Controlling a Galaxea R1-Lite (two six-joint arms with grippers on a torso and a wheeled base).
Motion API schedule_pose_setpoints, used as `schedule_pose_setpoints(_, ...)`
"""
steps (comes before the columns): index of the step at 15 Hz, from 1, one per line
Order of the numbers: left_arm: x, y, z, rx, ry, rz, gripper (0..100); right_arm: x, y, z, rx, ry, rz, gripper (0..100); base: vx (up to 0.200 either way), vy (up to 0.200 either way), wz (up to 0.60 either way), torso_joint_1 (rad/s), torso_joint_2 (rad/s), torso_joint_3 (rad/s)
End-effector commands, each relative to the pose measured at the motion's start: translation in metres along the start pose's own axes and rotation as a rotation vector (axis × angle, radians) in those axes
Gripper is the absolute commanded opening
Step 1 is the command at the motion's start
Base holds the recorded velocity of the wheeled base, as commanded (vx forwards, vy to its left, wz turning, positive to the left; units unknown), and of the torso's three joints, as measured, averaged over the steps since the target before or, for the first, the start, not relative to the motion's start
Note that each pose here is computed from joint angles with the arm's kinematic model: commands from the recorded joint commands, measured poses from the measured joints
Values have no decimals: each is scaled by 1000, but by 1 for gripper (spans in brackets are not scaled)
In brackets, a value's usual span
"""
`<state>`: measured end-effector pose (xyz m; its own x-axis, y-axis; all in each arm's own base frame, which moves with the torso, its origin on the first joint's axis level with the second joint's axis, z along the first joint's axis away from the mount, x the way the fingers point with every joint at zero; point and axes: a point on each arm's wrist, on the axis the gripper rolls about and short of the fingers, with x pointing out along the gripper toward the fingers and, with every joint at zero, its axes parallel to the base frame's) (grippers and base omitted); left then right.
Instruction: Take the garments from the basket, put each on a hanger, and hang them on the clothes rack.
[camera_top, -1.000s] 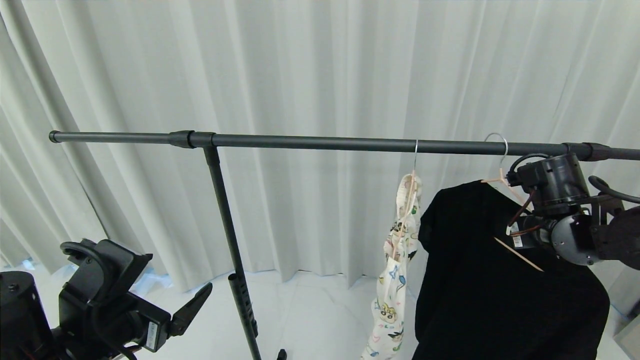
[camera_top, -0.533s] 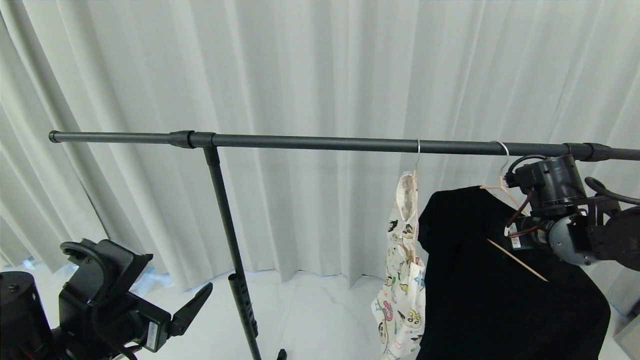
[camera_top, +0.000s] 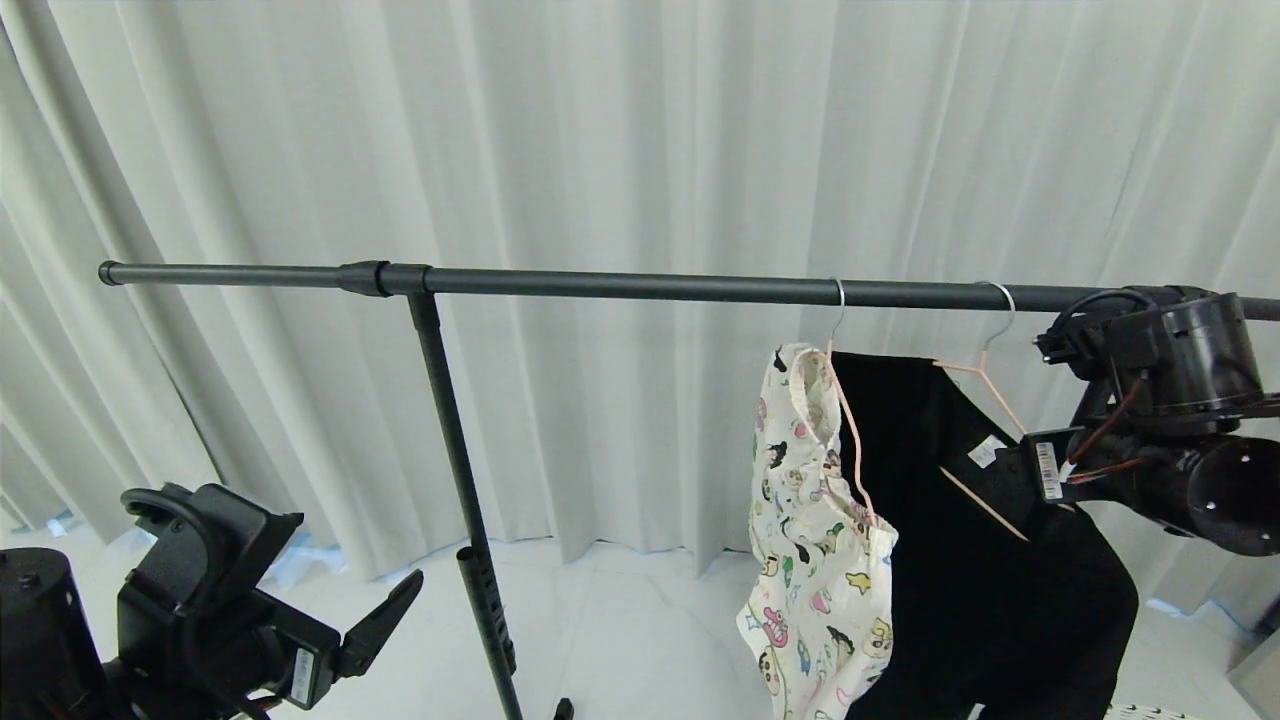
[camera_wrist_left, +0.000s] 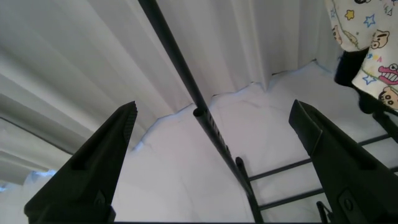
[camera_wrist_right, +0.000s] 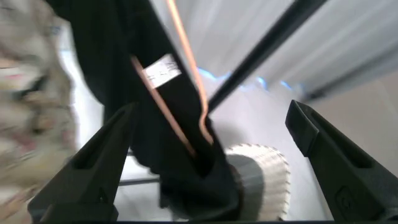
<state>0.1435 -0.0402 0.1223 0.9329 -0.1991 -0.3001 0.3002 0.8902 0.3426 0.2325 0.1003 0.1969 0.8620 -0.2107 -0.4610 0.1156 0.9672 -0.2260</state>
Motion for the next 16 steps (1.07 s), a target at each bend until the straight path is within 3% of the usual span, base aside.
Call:
schedule_pose_setpoints(1, 0, 1, -1, -2, 9, 21, 100, -21, -10, 6, 34, -56, 46, 100, 0, 0, 0, 0, 0, 0)
schedule_pose_setpoints(3, 1, 9, -7, -31, 62, 122, 100, -33, -23, 5, 17, -30, 35, 100, 0, 0, 0, 0, 0, 0)
schedule_pose_setpoints(5, 0, 13, -9, -82, 76, 173, 100, -55, -51, 0, -52, 60, -6, 100, 0, 0, 0, 0, 0, 0)
schedule_pose_setpoints(7, -1, 17, -10, -96, 93, 224, 100, -74, -72, -1, -56, 115, 12, 100, 0, 0, 0, 0, 0, 0)
schedule_pose_setpoints(9, -1, 20, -12, -101, 108, 267, 100, -77, -79, -1, -51, 122, -13, 100, 0, 0, 0, 0, 0, 0)
schedule_pose_setpoints(12, -2, 25, -14, -111, 129, 319, 100, -77, -92, -9, -124, 135, -78, 100, 0, 0, 0, 0, 0, 0)
schedule_pose_setpoints(16, -4, 26, -14, -113, 126, 337, 100, -68, -89, -18, -145, 84, -84, 100, 0, 0, 0, 0, 0, 0)
